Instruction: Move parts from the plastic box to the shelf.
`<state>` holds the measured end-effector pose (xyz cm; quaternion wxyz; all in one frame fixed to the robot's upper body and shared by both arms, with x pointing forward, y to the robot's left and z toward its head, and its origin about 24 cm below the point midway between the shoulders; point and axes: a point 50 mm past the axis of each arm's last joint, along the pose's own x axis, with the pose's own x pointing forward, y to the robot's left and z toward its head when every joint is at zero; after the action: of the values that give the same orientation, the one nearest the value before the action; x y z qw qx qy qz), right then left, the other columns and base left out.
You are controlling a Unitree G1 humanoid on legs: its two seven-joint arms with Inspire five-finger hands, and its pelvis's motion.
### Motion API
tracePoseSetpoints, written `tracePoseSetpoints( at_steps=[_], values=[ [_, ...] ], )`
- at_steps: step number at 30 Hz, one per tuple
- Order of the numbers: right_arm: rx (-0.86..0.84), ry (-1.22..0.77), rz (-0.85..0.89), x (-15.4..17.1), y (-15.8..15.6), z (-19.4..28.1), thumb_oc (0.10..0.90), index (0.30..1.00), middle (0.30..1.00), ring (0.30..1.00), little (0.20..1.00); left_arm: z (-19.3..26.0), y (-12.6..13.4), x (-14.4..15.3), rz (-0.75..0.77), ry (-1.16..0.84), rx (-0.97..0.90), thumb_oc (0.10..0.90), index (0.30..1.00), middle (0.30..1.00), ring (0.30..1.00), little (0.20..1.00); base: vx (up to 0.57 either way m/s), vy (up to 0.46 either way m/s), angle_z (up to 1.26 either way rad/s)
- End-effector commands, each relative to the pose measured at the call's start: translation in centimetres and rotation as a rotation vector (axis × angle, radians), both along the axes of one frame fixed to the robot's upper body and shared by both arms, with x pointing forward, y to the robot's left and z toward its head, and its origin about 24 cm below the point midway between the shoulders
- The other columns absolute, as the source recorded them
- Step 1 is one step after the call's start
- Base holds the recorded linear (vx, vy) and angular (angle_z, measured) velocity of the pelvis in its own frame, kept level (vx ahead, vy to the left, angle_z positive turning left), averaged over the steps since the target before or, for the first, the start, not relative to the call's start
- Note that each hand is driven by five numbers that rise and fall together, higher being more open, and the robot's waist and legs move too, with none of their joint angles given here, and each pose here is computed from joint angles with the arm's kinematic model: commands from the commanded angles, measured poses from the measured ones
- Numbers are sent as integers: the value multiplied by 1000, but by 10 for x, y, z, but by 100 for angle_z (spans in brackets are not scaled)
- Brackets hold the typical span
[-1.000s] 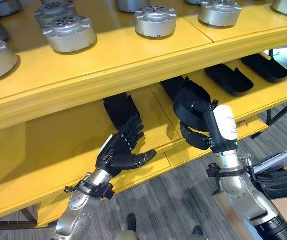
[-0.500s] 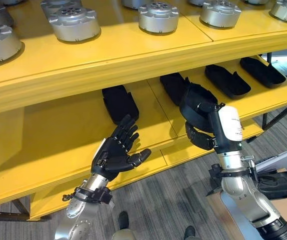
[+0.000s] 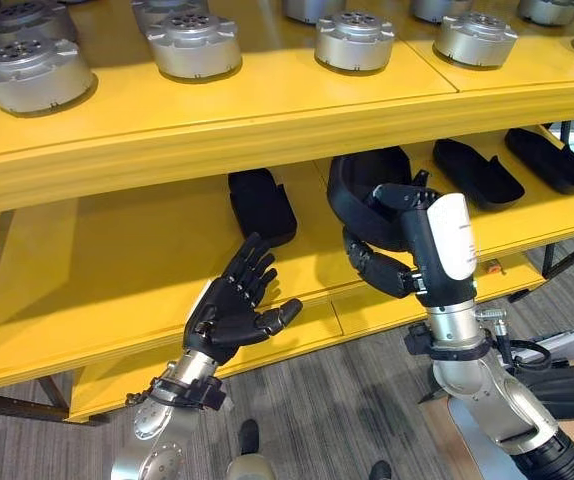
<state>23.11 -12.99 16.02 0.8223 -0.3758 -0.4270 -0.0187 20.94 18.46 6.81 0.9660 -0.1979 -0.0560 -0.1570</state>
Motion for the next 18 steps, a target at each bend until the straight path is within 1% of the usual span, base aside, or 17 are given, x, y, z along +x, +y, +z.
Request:
tracePoseSetpoints(
  at_steps=[1, 7, 12, 18],
  values=[
    [91, -419, 133, -15, 17, 68, 400, 300, 300, 300, 300, 47, -15, 9, -58, -273, -15, 900, 1000, 1000, 1000, 1000, 0, 0, 0],
    [41, -370, 178, -9, 29, 66, 400, 300, 300, 300, 300, 47, -17, 11, -57, -258, -24, 900, 1000, 1000, 1000, 1000, 11, 19, 2],
    [9, -373, 225, -9, 37, 66, 400, 300, 300, 300, 300, 44, -16, 11, -45, -241, -38, 900, 1000, 1000, 1000, 1000, 32, 92, 6],
    [-30, -418, 301, -11, 51, 71, 400, 300, 300, 300, 300, 43, -21, 13, -53, -255, -24, 900, 1000, 1000, 1000, 1000, 24, 261, 6]
  ],
)
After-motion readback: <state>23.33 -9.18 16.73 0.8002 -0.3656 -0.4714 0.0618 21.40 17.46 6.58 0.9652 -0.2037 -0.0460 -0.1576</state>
